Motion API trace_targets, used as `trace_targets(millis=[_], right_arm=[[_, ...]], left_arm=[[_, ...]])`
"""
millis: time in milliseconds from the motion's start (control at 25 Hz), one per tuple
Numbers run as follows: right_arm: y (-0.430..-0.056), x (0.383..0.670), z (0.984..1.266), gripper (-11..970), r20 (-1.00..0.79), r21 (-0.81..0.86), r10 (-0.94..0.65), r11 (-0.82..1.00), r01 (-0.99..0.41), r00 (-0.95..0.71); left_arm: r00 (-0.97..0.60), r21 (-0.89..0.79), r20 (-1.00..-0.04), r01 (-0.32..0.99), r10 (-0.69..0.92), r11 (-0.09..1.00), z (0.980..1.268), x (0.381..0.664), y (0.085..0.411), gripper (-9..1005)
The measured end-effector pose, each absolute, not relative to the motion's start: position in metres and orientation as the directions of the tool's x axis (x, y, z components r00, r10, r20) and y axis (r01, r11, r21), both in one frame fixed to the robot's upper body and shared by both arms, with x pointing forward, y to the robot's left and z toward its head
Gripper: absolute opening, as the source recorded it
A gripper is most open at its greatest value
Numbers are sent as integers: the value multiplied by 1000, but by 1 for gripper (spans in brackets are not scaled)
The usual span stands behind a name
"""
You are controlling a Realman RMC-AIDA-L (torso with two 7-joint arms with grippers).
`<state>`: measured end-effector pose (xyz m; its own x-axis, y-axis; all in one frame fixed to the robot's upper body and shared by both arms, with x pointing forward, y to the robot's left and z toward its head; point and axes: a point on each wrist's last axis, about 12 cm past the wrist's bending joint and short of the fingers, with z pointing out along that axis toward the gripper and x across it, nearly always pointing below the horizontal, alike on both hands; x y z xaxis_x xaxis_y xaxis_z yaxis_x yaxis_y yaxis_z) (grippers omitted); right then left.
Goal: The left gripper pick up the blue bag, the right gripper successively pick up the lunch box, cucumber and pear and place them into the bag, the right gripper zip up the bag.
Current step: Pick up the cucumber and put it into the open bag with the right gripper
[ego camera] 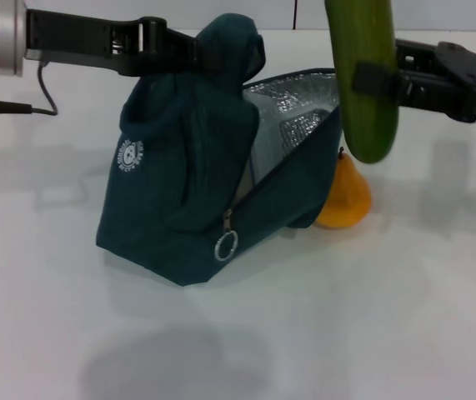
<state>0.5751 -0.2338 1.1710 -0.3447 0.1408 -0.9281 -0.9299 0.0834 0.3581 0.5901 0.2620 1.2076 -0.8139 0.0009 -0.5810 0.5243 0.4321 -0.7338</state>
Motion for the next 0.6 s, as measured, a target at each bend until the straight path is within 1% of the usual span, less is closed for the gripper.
trace_targets(millis=[80, 320, 360, 600], right_arm=[[-232, 577, 1167, 634, -932, 344, 161, 107, -933, -326], [-222, 581, 1156, 635, -939, 308, 209, 162, -938, -272], [-215, 584, 1151, 635, -944, 293, 213, 186, -938, -253], [-193, 591, 1142, 636, -952, 270, 207, 219, -937, -226]], left_arm=[[-813, -743, -582, 525, -13, 415, 1207, 590, 261, 40], [-814, -747, -580, 522, -20, 411, 1203, 590, 260, 40], [-818, -752, -574, 518, -21, 408, 1199, 589, 259, 40], [-817, -751, -575, 517, -23, 411, 1195, 589, 260, 40]])
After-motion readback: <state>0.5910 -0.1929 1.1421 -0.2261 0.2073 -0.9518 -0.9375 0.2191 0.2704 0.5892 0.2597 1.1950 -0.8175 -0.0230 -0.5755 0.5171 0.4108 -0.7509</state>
